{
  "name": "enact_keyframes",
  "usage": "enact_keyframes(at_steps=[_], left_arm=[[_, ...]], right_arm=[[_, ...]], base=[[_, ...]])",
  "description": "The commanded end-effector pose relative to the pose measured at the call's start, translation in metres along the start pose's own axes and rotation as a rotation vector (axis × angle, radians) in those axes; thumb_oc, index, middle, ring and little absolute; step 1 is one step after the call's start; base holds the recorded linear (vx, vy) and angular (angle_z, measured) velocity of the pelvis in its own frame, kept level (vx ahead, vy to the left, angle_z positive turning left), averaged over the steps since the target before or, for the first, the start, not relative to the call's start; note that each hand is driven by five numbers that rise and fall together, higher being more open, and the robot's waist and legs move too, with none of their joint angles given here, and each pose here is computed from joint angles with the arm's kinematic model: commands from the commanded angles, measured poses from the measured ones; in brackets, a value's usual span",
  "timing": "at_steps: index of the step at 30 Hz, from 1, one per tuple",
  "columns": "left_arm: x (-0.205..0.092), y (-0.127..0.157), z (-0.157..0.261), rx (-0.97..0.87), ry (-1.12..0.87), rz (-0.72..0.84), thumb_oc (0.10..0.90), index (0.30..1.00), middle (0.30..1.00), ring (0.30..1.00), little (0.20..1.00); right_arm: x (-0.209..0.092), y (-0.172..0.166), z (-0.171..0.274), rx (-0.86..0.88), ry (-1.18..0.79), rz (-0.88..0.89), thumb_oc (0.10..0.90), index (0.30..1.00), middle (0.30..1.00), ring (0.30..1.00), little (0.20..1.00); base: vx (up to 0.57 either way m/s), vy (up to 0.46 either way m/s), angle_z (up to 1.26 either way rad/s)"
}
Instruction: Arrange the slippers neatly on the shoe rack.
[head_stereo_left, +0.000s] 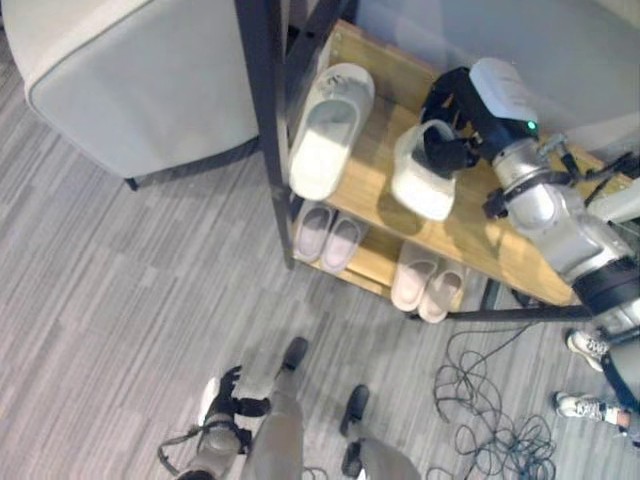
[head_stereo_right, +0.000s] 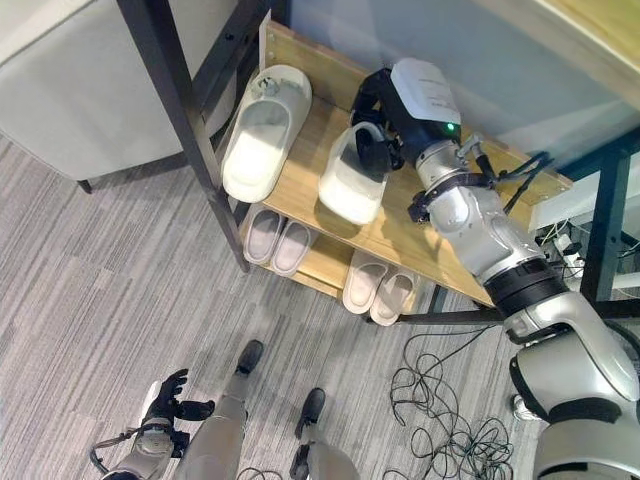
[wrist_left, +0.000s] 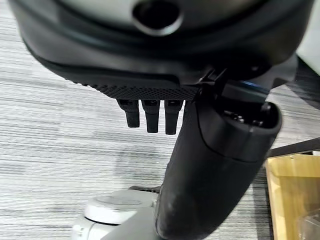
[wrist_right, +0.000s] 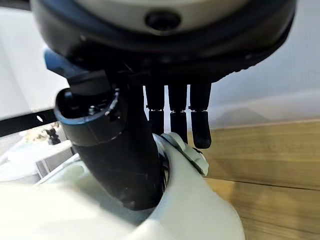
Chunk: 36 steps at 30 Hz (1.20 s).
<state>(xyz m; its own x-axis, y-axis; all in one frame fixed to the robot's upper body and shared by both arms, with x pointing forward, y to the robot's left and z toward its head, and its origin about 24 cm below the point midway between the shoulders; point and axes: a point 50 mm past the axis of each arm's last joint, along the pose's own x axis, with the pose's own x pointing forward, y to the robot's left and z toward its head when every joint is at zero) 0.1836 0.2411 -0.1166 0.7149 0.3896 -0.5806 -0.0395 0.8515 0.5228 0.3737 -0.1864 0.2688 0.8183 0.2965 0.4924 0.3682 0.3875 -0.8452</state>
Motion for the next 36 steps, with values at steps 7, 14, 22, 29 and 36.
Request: enact_keyframes(at_steps=[7, 14, 22, 29, 36], left_arm=[[0.004, -0.004, 0.018, -0.039, -0.062, 0.028, 0.800, 0.900, 0.900, 0.900, 0.900], [0.005, -0.002, 0.023, -0.047, -0.079, 0.043, 0.800, 0.900, 0.900, 0.900, 0.900], [0.006, -0.002, 0.024, -0.060, -0.073, 0.037, 0.800, 0.900, 0.900, 0.900, 0.900], [0.004, -0.007, 0.020, -0.074, -0.051, 0.015, 0.800, 0.900, 0.900, 0.900, 0.900], [0.002, -0.009, 0.013, -0.077, -0.026, -0.014, 0.800, 0.900, 0.900, 0.900, 0.900]], right_arm=[[0.034, -0.084, 0.038, -0.048, -0.162, -0.303, 0.400, 0.300, 0.300, 0.300, 0.300], [0.038, -0.082, 0.032, -0.203, -0.139, -0.255, 0.800, 0.900, 0.900, 0.900, 0.900], [0.044, -0.077, 0.024, -0.201, -0.066, -0.231, 0.800, 0.900, 0.900, 0.900, 0.900], [0.035, -0.068, 0.024, -0.094, -0.098, -0.187, 0.800, 0.900, 0.900, 0.900, 0.900], [0.029, -0.062, 0.023, -0.008, -0.114, -0.120, 0.800, 0.900, 0.900, 0.900, 0.900]], base=[[0.01, 0.004, 0.06], [0.01, 0.000, 0.07], [0.00, 0.006, 0.02], [0.00, 0.000, 0.00], [0.00, 0.000, 0.00]])
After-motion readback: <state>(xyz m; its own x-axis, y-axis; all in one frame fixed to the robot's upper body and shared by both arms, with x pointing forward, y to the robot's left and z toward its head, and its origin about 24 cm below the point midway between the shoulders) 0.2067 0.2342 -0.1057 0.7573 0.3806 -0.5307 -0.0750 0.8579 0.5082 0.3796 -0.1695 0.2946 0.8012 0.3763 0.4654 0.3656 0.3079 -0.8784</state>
